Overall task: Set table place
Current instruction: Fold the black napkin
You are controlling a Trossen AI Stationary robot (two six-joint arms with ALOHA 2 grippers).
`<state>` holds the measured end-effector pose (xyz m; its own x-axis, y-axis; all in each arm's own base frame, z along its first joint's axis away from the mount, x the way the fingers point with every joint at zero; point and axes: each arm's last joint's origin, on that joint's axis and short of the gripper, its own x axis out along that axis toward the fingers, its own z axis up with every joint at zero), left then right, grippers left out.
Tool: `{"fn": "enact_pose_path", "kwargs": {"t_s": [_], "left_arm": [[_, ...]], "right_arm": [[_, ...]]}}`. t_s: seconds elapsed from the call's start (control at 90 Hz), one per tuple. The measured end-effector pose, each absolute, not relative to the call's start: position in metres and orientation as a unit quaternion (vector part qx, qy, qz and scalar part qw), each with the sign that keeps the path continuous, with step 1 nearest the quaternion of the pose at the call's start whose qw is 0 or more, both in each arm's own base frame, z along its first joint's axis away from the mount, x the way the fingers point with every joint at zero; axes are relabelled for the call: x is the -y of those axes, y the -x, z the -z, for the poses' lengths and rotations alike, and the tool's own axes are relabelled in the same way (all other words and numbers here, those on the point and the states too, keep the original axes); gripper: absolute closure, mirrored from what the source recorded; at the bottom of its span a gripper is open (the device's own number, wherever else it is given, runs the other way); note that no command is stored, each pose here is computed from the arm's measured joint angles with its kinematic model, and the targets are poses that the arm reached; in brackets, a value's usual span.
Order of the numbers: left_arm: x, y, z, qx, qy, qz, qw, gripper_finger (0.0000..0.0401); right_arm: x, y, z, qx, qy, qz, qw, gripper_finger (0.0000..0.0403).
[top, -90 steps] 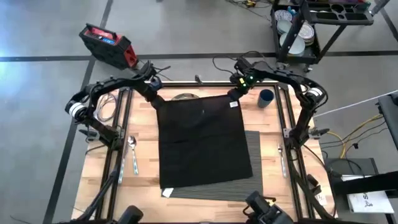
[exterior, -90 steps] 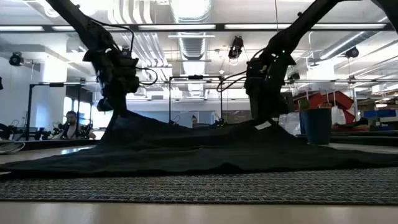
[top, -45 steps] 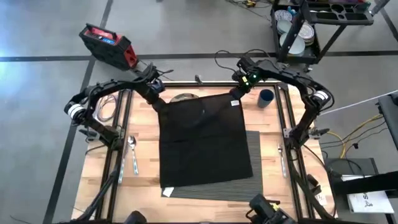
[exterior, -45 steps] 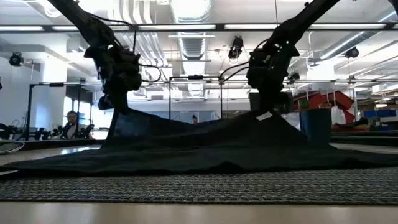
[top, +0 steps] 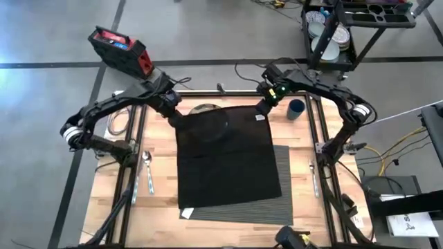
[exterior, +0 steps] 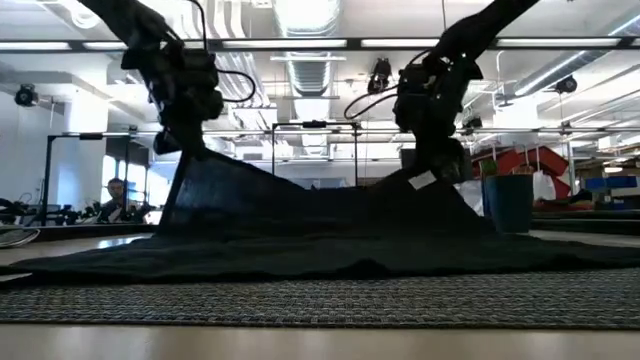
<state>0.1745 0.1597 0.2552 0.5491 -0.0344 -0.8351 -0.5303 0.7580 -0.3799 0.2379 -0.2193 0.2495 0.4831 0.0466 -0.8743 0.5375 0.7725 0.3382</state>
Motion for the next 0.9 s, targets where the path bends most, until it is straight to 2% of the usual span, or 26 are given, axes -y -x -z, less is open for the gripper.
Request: {"fn": "enact_pose_path", "kwargs": {"t_s": [0.311, 0.644, 0.9], "left_arm": [[-0.131, -0.184, -0.267, -0.444, 0.311, -0.133, 0.830, 0.0401], [-0.091, -0.206, -0.267, -0.474, 0.298, -0.085, 0.824, 0.0401], [-0.076, -0.210, -0.267, -0.487, 0.303, -0.073, 0.816, 0.0401]], "right_arm": [[0.187, -0.216, -0.269, -0.464, -0.284, 0.152, 0.825, 0.0403], [0.137, -0.193, -0.240, -0.463, -0.313, 0.131, 0.819, 0.0403], [0.112, -0.197, -0.249, -0.440, -0.308, 0.110, 0.836, 0.0403]]}}
